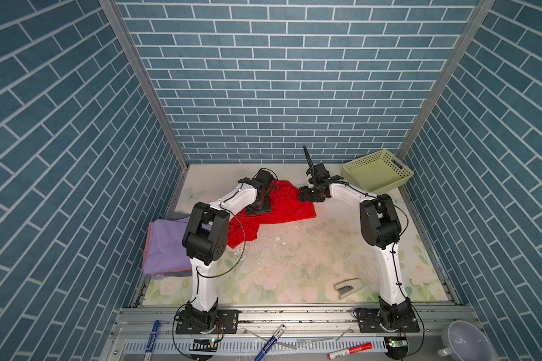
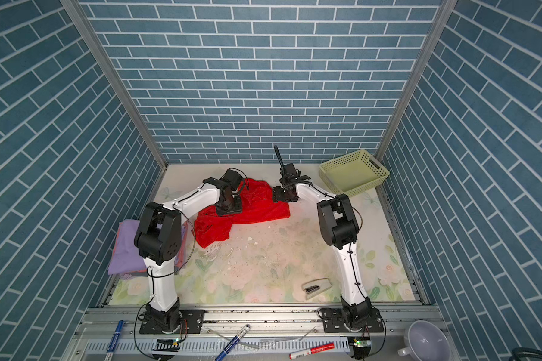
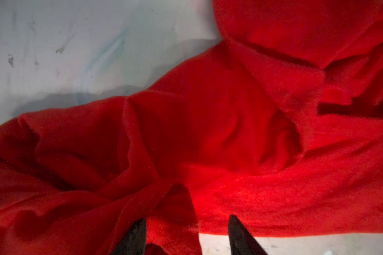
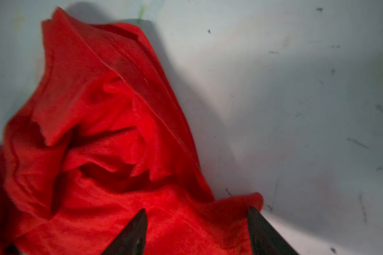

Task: Fold and stack t-shirts
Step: Flatten out the T-shirt at the top-center of the table.

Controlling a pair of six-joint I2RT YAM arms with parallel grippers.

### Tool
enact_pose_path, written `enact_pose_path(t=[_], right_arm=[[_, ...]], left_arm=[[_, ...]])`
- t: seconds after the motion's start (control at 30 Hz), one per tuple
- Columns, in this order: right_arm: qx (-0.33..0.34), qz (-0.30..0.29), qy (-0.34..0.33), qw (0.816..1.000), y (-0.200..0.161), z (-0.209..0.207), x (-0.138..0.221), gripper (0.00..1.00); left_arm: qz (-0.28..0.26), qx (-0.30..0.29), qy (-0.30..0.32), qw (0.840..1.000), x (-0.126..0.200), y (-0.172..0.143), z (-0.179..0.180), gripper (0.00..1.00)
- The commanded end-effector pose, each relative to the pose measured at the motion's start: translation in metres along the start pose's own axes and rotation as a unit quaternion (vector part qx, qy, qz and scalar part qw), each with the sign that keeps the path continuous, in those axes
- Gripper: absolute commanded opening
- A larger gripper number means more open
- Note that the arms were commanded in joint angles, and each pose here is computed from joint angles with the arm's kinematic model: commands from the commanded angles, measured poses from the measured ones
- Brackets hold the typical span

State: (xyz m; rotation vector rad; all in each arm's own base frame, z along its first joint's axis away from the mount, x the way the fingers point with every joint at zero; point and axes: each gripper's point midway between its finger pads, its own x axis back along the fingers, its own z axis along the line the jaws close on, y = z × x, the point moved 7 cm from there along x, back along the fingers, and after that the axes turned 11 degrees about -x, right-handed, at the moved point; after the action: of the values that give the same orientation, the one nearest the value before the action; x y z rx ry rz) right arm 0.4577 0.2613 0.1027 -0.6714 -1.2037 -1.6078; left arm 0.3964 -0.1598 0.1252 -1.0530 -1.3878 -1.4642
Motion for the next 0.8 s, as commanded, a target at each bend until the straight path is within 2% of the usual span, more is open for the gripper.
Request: enact_pose_path(t=[0.0,0.13,0.2,0.23,0.3,0.37,0.4,0.57,0.67,0.77], right_arm=[[0.034,-0.010,-0.030,0.999,0.007,0.000,-0.002,0.72],[0.038,-0.004,-0.030,0.999,0.002,0.001,-0.013,0.70],[0.037,-0.004,-0.044,0.998,0.001,-0.001,-0.019,0.64],[0.036,-0.005,-0.046,0.998,0.001,-0.001,-0.020,0.55],[0.032,-0.013,-0.054,0.998,0.003,-0.001,-0.017,0.28],[0.030,-0.038,-0.067,0.997,0.010,0.000,-0.002,0.06],[0.030,-0.049,-0.071,0.996,0.013,0.001,0.006,0.00],[0.047,-0.155,-0.092,0.982,0.041,0.011,0.089,0.00],[0.046,-0.205,-0.110,0.972,0.049,0.005,0.134,0.00],[0.040,-0.228,-0.130,0.964,0.046,-0.008,0.168,0.00]], left_arm=[[0.010,0.002,0.057,0.998,-0.011,-0.004,0.010,0.54],[0.012,0.012,0.057,0.998,-0.018,-0.010,0.016,0.33],[0.014,0.018,0.052,0.998,-0.020,-0.012,0.019,0.26],[0.011,0.020,0.049,0.999,-0.018,-0.012,0.021,0.22],[0.001,0.024,0.043,0.999,-0.011,-0.012,0.026,0.17],[-0.022,0.033,0.025,0.999,0.002,-0.007,0.031,0.13],[-0.034,0.038,0.013,0.999,0.010,-0.005,0.034,0.12],[-0.131,0.078,-0.053,0.987,0.076,0.015,0.060,0.00],[-0.201,0.113,-0.103,0.968,0.126,0.027,0.086,0.00],[-0.269,0.149,-0.152,0.939,0.172,0.031,0.114,0.00]])
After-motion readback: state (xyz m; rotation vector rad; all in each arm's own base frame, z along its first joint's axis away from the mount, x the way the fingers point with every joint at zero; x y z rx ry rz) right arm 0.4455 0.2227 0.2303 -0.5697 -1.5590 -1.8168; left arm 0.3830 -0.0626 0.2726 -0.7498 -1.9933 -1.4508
